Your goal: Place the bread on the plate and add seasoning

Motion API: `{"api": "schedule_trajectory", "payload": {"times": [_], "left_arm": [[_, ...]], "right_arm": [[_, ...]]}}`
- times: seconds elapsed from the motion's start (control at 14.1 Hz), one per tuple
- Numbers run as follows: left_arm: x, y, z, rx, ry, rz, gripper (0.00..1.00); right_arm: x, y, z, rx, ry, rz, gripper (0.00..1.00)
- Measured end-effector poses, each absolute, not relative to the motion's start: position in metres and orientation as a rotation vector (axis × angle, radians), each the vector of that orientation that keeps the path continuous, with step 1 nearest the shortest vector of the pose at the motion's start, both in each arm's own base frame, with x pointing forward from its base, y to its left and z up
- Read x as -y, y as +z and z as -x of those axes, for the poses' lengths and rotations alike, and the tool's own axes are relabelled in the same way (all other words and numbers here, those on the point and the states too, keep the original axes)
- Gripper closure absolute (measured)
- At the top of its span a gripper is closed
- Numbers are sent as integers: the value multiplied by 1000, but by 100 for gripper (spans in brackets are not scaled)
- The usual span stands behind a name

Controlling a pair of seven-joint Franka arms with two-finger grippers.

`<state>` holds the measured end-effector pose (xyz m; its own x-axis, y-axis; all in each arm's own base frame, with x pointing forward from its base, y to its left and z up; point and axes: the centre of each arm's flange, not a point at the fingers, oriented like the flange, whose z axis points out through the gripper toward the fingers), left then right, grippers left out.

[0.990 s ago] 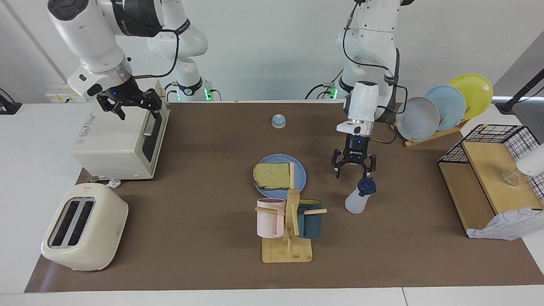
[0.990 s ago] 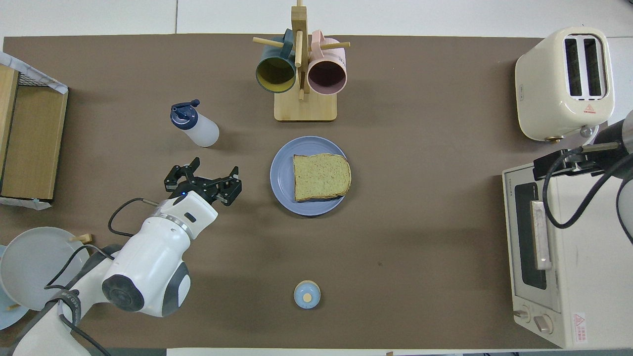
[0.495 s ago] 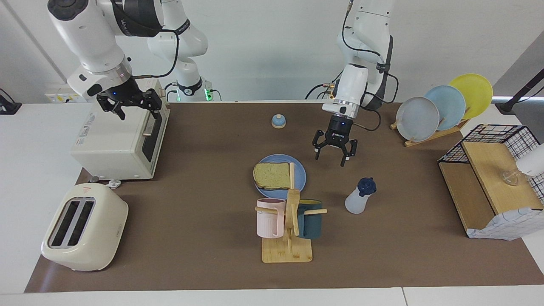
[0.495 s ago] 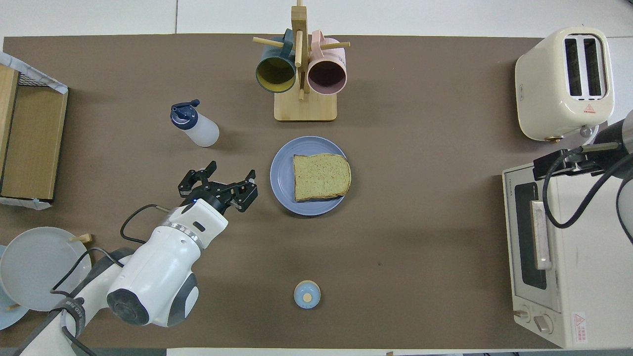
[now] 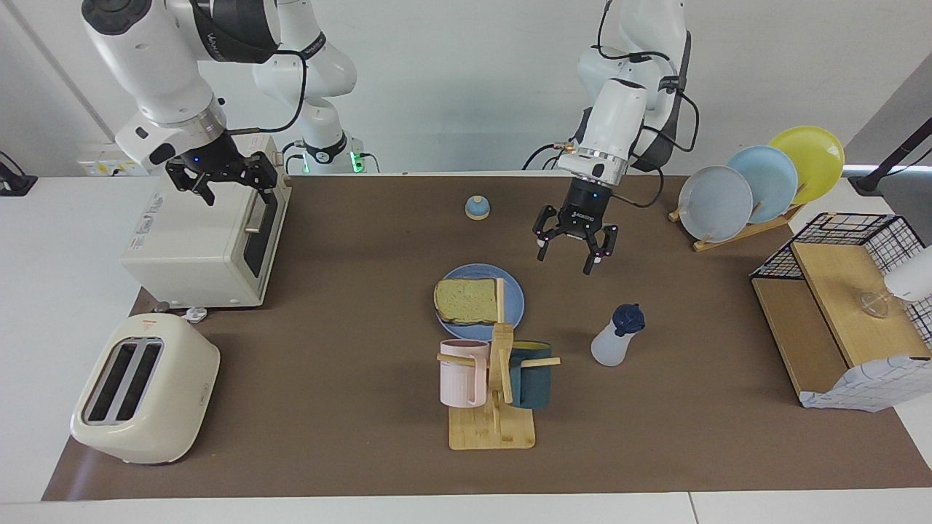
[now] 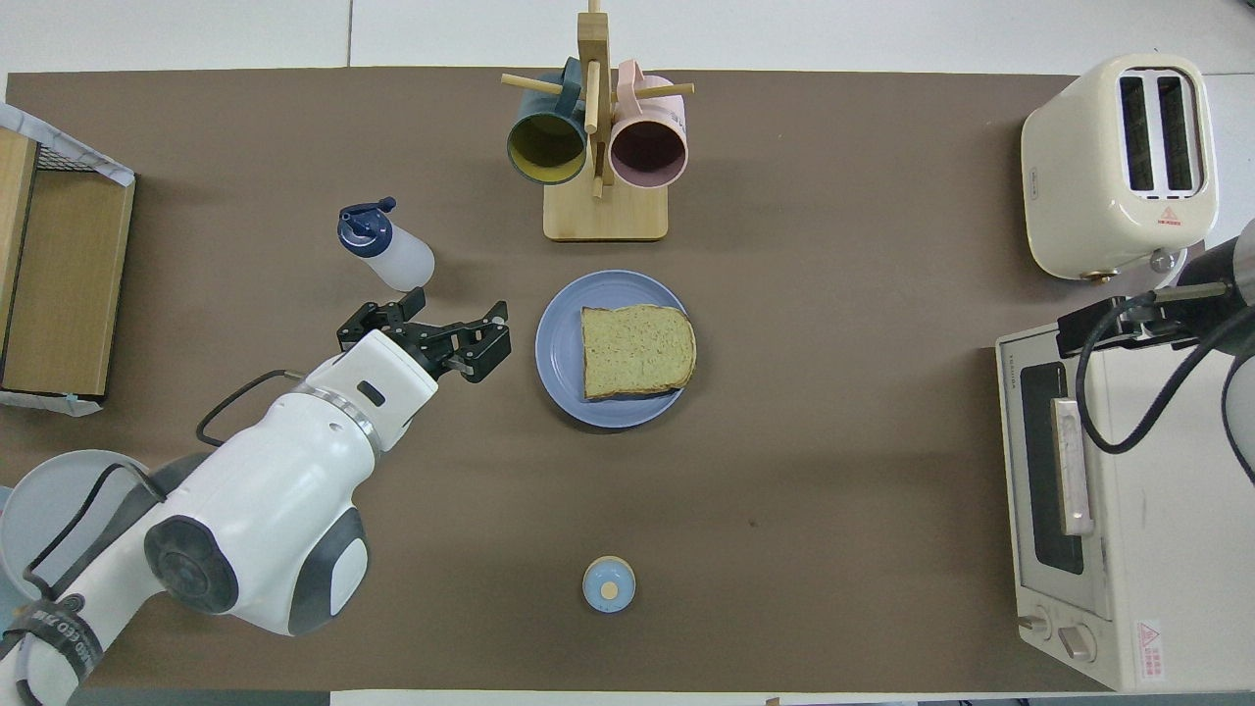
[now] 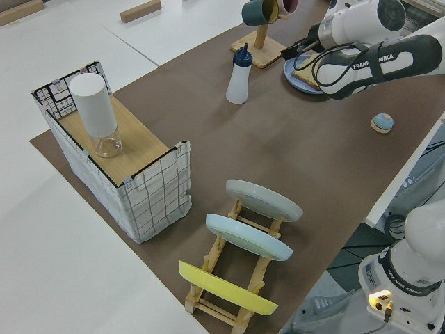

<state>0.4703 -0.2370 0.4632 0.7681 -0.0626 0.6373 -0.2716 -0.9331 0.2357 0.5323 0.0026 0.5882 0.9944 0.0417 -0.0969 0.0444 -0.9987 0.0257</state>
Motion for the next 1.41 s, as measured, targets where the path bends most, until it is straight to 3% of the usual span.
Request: {"api": "schedule_trajectory", "payload": {"times": [0.42,0.92,1.41], "left_arm": [[207,537,-506,210,750,-2766,0],[128,601,-539,185,567,-2930,0],[66,610,-560,47,381,-3055,0]], "right_arm": [[-3,588,-532,-67,-150,-3109,0],[-3,588,-532,-67,-150,-3109,0],[-3,588,-532,-67,-150,-3109,0]]}}
